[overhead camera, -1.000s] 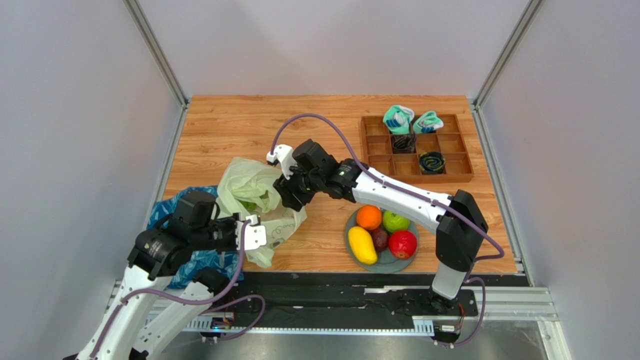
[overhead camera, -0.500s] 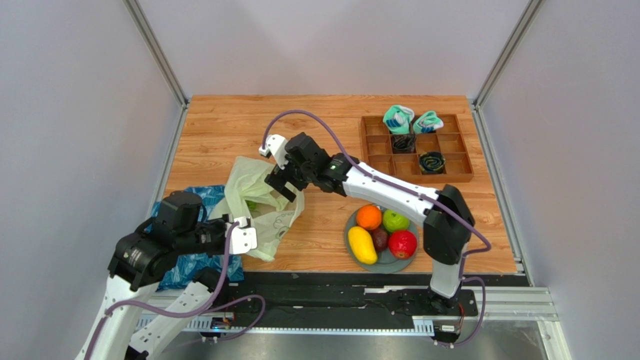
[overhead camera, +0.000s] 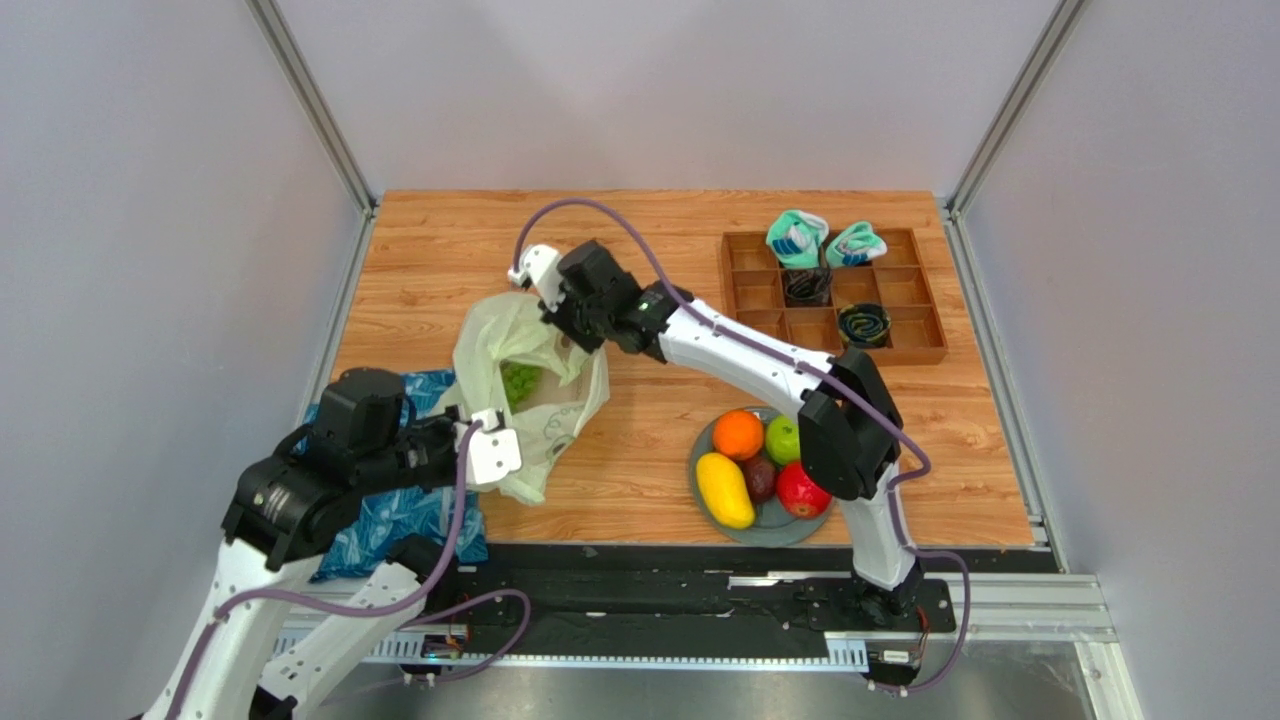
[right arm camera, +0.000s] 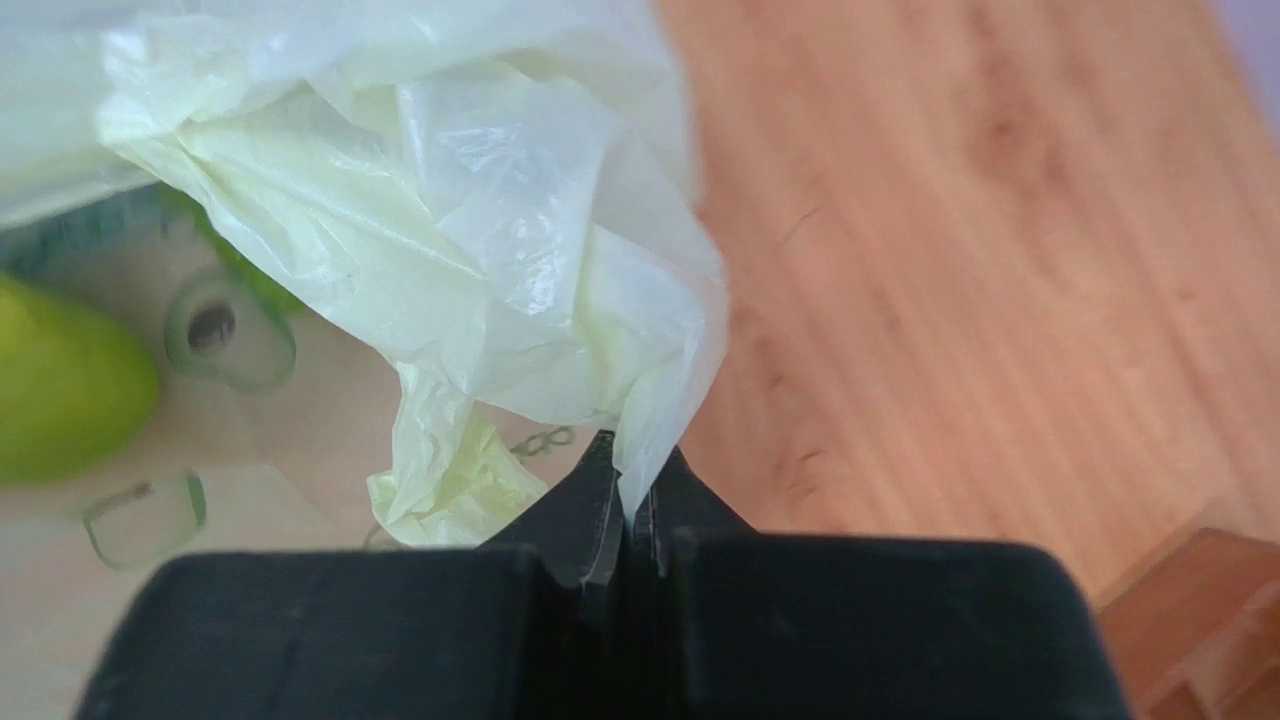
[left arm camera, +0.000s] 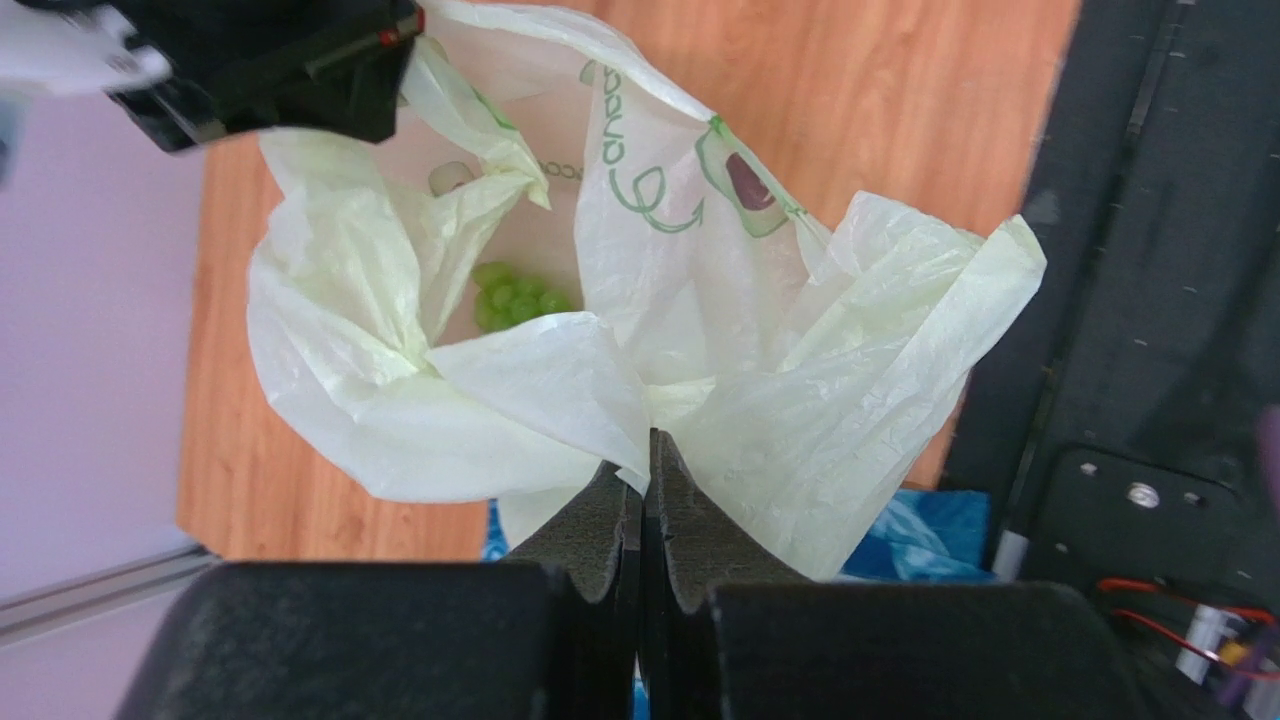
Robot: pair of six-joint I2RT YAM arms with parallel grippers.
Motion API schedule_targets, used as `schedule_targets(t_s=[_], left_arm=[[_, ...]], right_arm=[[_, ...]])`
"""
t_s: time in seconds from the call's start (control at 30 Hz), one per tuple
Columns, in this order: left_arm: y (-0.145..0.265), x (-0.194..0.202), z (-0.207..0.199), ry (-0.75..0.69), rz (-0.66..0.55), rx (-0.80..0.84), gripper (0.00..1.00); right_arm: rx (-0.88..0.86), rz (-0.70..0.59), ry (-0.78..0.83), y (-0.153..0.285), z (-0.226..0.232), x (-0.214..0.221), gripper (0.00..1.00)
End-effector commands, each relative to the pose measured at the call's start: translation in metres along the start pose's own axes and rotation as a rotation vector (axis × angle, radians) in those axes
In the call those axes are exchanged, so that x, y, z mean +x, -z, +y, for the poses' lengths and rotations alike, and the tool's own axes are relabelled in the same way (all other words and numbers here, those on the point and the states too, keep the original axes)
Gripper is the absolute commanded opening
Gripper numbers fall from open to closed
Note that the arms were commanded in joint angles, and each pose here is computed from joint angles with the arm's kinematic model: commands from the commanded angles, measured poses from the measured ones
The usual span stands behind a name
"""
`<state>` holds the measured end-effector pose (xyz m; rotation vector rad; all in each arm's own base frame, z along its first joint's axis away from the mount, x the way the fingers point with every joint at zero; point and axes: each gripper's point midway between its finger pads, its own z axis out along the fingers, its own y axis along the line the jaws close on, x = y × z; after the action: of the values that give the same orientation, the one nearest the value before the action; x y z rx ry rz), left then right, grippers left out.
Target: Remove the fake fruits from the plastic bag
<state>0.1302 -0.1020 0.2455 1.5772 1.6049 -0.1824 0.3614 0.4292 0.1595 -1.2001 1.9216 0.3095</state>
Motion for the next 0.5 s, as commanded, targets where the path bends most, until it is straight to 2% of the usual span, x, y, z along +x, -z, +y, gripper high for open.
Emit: schedule_targets(t_s=[0.0, 0.03, 0.07, 0.1, 0.17, 0.2, 0.23, 0.3, 0.37, 0.4, 0.43, 0.47], left_arm=[[-0.007, -0.052, 0.100, -0.063, -0.085, -0.260, 0.00], [-0.020, -0.053, 0.119, -0.060, -0.050, -0.266, 0.00], [-0.021, -0.062, 0.135, -0.069, -0.056, -0.287, 0.00], [-0.008, -0.086, 0.160, -0.097, -0.102, -0.355, 0.00], [-0.020, -0.103, 0.187, -0.125, -0.112, -0.351, 0.00], [-0.003, -0.127, 0.206, -0.161, -0.156, -0.409, 0.00], [-0.012, -0.132, 0.217, -0.178, -0.156, -0.405, 0.00], [0.005, -0.156, 0.239, -0.227, -0.201, -0.475, 0.00], [0.005, -0.161, 0.244, -0.274, -0.197, -0.471, 0.00], [0.004, -0.160, 0.239, -0.301, -0.192, -0.444, 0.00], [0.003, -0.161, 0.226, -0.397, -0.197, -0.390, 0.00], [-0.003, -0.145, 0.200, -0.421, -0.157, -0.284, 0.00]], right_arm=[[0.124, -0.342, -0.109, 0.083, -0.106, -0.114, 0.00], [0.131, -0.357, -0.140, 0.085, -0.125, -0.116, 0.00], [0.143, -0.445, -0.161, 0.113, -0.141, -0.148, 0.00], [0.136, -0.477, -0.208, 0.121, -0.150, -0.156, 0.00], [0.176, -0.558, -0.257, 0.150, -0.176, -0.175, 0.00], [0.190, -0.576, -0.280, 0.159, -0.183, -0.177, 0.00], [0.202, -0.591, -0.324, 0.166, -0.187, -0.178, 0.00], [0.228, -0.570, -0.358, 0.181, -0.189, -0.164, 0.00], [0.250, -0.530, -0.436, 0.188, -0.184, -0.143, 0.00], [0.238, -0.487, -0.469, 0.196, -0.170, -0.118, 0.00], [0.184, -0.447, -0.489, 0.192, -0.154, -0.100, 0.00], [0.137, -0.415, -0.523, 0.191, -0.137, -0.084, 0.00]])
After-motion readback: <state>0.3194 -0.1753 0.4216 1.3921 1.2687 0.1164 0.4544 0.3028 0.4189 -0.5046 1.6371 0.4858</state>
